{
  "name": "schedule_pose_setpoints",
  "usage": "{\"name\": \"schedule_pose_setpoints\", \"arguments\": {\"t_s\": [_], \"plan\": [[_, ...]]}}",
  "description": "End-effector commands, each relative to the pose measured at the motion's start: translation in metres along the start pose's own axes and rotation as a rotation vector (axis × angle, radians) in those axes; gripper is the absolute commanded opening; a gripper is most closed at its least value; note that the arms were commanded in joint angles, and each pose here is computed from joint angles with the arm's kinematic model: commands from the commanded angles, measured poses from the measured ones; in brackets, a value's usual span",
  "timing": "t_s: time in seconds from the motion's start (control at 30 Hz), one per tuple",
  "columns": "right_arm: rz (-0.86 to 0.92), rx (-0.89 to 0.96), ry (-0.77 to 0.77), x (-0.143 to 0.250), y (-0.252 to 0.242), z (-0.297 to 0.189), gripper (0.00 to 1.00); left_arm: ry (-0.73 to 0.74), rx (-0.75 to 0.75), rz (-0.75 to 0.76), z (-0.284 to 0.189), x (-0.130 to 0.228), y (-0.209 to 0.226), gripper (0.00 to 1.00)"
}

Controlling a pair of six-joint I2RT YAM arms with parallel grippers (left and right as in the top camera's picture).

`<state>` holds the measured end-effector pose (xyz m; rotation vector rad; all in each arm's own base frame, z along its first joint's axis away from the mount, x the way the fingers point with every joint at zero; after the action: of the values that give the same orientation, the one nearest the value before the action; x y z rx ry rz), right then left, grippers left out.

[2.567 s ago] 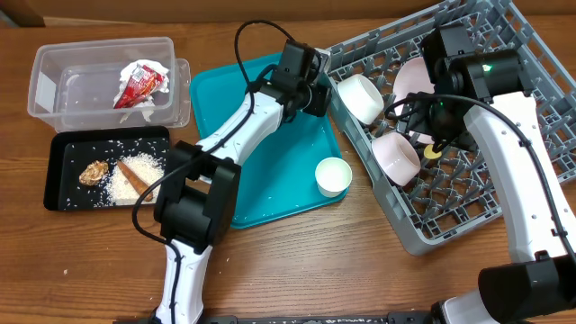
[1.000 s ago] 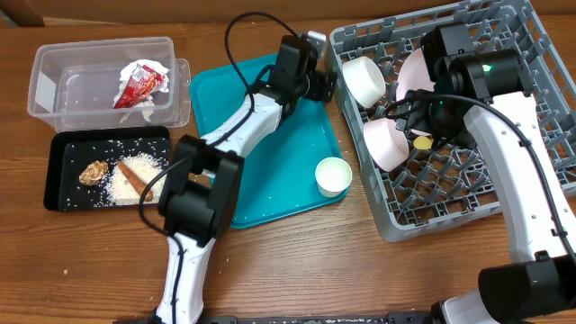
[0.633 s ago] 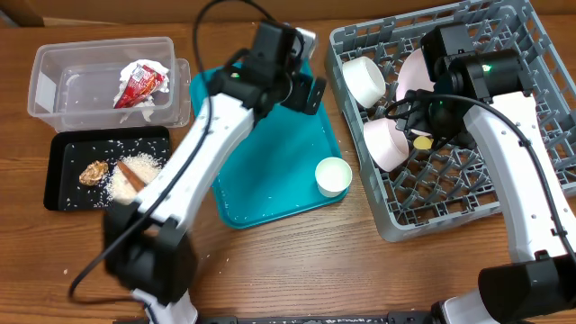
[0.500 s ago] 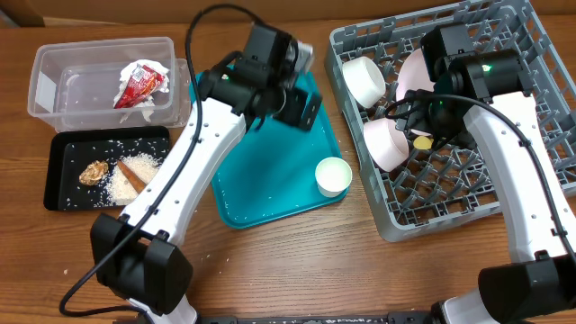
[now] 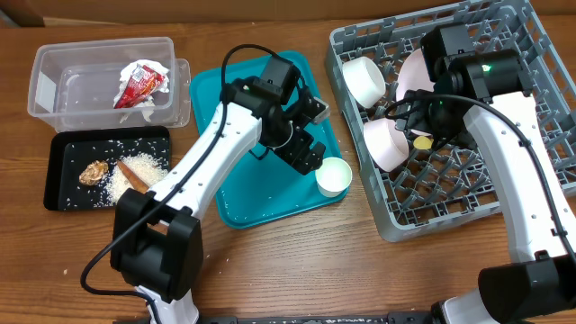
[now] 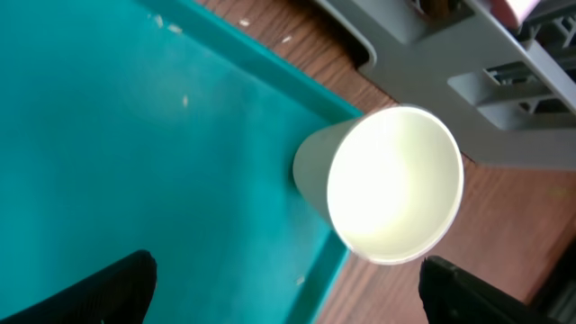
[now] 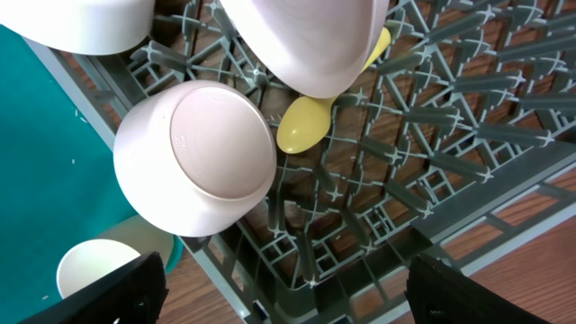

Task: Sort waste into correct bins and load items into the dishwasher
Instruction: 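Grasp the small white cup with the left gripper and lift it, then hand the white cup from the left gripper to the right gripper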

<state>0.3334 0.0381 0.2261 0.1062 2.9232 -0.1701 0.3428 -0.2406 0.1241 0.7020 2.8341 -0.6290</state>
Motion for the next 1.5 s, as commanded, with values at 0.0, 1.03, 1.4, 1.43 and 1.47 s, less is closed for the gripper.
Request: {"name": "schedule_pose_setpoints", "arguments": {"t_s": [0.0, 1.03, 1.4, 1.43, 1.47], "plan": [[-0.002, -0.003, -0.005, -0.001, 0.000, -0.001, 0.88, 0.040, 0.048, 0.048, 0.027, 0.012, -0.004, 0.95], [-0.427, -0.770, -0.192, -0.018, 0.118, -0.049, 0.88, -0.210, 0.744, -0.212, -0.112, -0.047, 0.017, 0.04], [-0.681, -1.288, -0.492, -0.029, 0.193, -0.108, 0.86, -0.374, 1.074, -0.270, -0.181, -0.051, 0.033, 0.04], [-0.705, -1.298, -0.503, -0.027, 0.199, -0.110, 0.86, -0.369, 1.075, -0.276, -0.181, -0.051, 0.032, 0.04], [-0.722, -1.304, -0.510, -0.025, 0.204, -0.112, 0.86, -0.366, 1.077, -0.278, -0.181, -0.051, 0.031, 0.04]]}}
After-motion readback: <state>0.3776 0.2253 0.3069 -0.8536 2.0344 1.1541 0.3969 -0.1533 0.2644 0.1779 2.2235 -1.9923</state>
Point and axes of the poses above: each gripper's point midway between its finger pads, its own z axis out along the fingers, its own y axis along the line the jaws close on, x = y × z, the point moved 1 cm from there along -z, back along the fingers, and after that the axes turned 15 degrees about -z, right-handed, at the moved point
